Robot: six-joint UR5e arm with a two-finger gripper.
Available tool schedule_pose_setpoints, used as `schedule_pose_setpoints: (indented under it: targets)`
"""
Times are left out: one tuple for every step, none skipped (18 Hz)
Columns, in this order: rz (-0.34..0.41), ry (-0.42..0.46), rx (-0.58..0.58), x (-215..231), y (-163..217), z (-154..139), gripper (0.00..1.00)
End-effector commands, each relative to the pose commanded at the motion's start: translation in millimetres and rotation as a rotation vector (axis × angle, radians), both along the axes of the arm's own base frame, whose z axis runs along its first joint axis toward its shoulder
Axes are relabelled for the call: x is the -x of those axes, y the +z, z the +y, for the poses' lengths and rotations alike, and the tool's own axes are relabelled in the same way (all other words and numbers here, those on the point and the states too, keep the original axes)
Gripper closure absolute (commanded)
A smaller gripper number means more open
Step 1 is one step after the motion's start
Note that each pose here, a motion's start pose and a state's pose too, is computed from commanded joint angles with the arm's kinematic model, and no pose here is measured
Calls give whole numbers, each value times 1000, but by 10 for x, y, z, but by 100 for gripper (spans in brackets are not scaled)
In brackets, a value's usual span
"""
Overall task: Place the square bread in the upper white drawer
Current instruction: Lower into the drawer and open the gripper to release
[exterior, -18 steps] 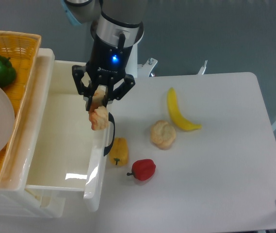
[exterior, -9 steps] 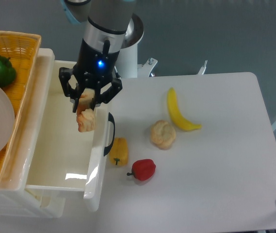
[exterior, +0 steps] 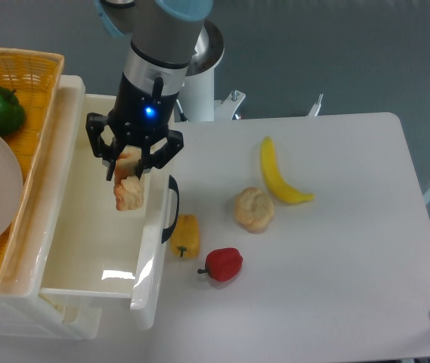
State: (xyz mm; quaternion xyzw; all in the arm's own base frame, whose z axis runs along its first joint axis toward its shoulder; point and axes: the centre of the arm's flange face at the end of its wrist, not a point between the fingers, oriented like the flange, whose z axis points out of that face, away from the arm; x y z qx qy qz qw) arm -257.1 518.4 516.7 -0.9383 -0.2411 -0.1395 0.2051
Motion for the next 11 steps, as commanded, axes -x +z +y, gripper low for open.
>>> schedule_pose_setpoints:
  targets:
    - [1,0,-1,1,2,1,50]
    - [0,0,0,0,0,0,49]
    - [0,0,0,0,0,0,48]
    - [-2,1,1,4,-8,4,48]
    - [-2,1,1,4,-8,4,48]
    - [-2,1,1,4,-8,4,47]
    - [-3,1,0,3,-8,5,46]
    - [-2,1,1,4,-8,4,45]
    - [-3,1,0,3,-8,5,45]
    - [-2,1,-1,-1,1,1,43]
    - [-2,1,-1,-1,1,1,43]
